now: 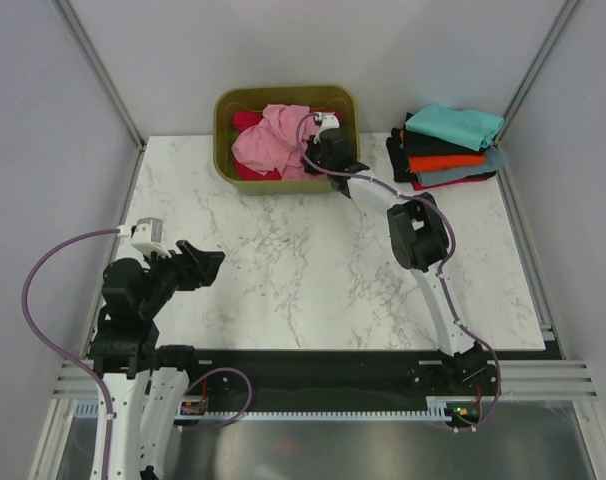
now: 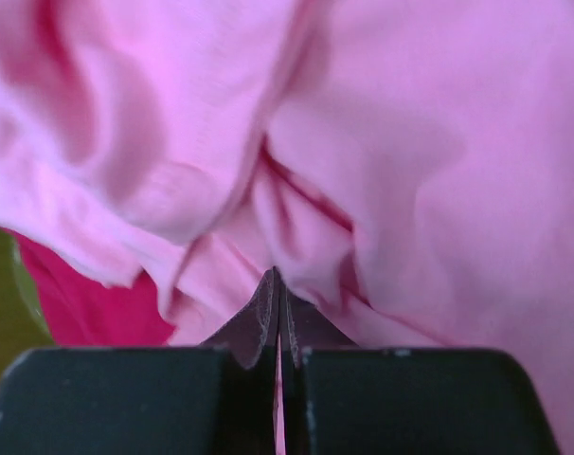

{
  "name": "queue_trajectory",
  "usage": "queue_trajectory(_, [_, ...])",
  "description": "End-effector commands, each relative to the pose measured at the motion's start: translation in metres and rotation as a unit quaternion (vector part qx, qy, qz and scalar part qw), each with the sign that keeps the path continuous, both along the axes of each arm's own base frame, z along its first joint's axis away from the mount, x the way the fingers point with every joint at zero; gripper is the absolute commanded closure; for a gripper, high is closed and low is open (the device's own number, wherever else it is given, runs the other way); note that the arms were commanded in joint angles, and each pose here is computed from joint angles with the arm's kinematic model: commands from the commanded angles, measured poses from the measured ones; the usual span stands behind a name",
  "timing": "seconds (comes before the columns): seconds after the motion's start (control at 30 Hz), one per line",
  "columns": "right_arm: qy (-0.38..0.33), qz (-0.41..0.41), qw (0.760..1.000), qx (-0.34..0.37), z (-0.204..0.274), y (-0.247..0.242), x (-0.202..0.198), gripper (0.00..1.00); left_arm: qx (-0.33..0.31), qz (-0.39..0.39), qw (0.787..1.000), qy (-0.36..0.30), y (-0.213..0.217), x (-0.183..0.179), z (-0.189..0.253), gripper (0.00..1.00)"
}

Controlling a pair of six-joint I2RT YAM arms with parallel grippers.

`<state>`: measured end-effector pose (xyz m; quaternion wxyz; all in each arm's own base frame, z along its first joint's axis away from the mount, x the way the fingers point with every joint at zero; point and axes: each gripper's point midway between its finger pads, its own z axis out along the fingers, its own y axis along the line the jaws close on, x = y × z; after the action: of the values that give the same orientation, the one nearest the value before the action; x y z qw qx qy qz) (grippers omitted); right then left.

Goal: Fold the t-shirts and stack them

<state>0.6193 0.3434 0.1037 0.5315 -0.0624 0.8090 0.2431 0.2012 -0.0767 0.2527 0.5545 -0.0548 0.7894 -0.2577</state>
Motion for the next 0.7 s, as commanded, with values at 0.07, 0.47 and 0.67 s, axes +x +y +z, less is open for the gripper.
queue_trajectory(0.07, [0.095, -0.015, 0.992, -0.087, -0.042, -0.044, -0.054, 1.00, 0.010, -0.021, 0.999, -0.025, -0.004, 0.002, 0.008, 0.22])
queue_trajectory(0.47, [0.141, -0.033, 0.980, -0.137, 0.004, -0.108, -0.157, 1.00, 0.011, -0.027, 0.998, -0.047, -0.006, -0.005, 0.016, 0.22])
queue_trajectory(0.67, [0.107, -0.016, 0.986, -0.129, 0.060, -0.098, -0.144, 0.38, 0.011, -0.028, 0.998, -0.051, -0.006, -0.006, 0.017, 0.22])
